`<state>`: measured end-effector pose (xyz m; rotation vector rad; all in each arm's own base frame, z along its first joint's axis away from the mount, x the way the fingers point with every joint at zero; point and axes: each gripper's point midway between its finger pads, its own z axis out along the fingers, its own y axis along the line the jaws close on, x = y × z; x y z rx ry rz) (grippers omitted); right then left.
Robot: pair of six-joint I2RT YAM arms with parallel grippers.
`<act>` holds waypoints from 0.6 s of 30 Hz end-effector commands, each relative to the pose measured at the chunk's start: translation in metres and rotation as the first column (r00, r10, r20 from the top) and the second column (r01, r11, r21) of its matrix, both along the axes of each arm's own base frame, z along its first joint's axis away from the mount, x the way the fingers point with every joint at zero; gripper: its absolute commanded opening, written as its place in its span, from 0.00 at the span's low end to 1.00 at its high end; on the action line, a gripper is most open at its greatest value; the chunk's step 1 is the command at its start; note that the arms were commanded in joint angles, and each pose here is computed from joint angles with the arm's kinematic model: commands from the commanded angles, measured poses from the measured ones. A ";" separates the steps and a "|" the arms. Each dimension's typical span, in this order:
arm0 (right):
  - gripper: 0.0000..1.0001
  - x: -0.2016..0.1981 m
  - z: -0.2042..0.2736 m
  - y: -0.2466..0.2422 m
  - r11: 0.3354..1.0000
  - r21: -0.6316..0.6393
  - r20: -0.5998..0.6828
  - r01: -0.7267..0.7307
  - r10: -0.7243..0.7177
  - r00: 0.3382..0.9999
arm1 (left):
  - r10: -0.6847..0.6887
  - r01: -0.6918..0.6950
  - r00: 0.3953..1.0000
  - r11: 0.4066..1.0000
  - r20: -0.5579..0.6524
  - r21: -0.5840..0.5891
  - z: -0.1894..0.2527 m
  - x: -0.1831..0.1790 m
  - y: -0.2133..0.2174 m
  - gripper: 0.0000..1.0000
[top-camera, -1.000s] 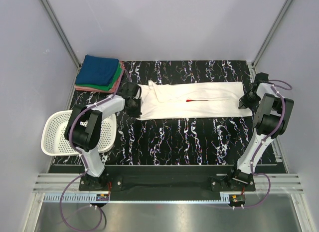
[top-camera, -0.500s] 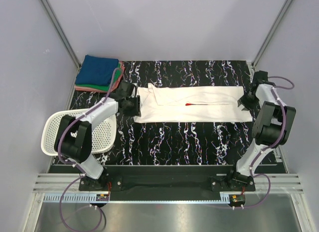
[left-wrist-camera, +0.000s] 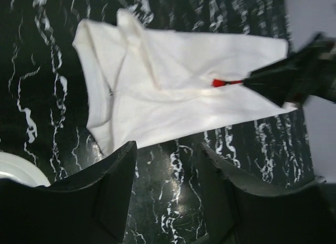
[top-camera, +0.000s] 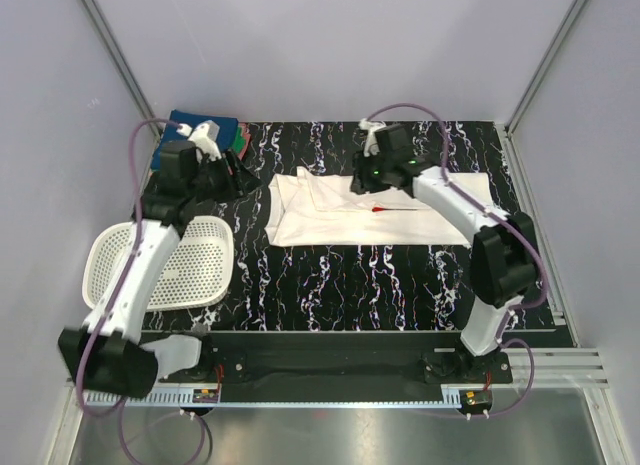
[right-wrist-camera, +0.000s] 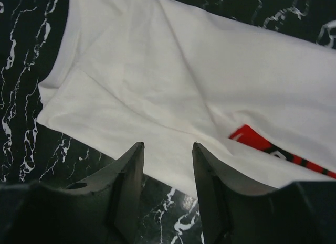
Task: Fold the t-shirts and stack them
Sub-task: Fold the tshirt
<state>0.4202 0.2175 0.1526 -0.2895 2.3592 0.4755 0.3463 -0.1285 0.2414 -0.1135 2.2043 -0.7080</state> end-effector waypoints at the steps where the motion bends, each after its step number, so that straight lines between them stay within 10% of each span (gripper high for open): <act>1: 0.50 0.021 0.012 0.048 0.988 -0.074 0.138 -0.138 0.147 0.979 | -0.056 0.070 0.970 0.996 0.236 -0.054 0.083 -0.033 -0.008 0.54; 18: 0.53 0.033 -0.081 0.129 0.832 -0.523 0.165 -0.186 0.313 0.935 | 0.109 -0.137 0.933 0.989 0.343 0.058 0.088 -0.062 0.038 0.58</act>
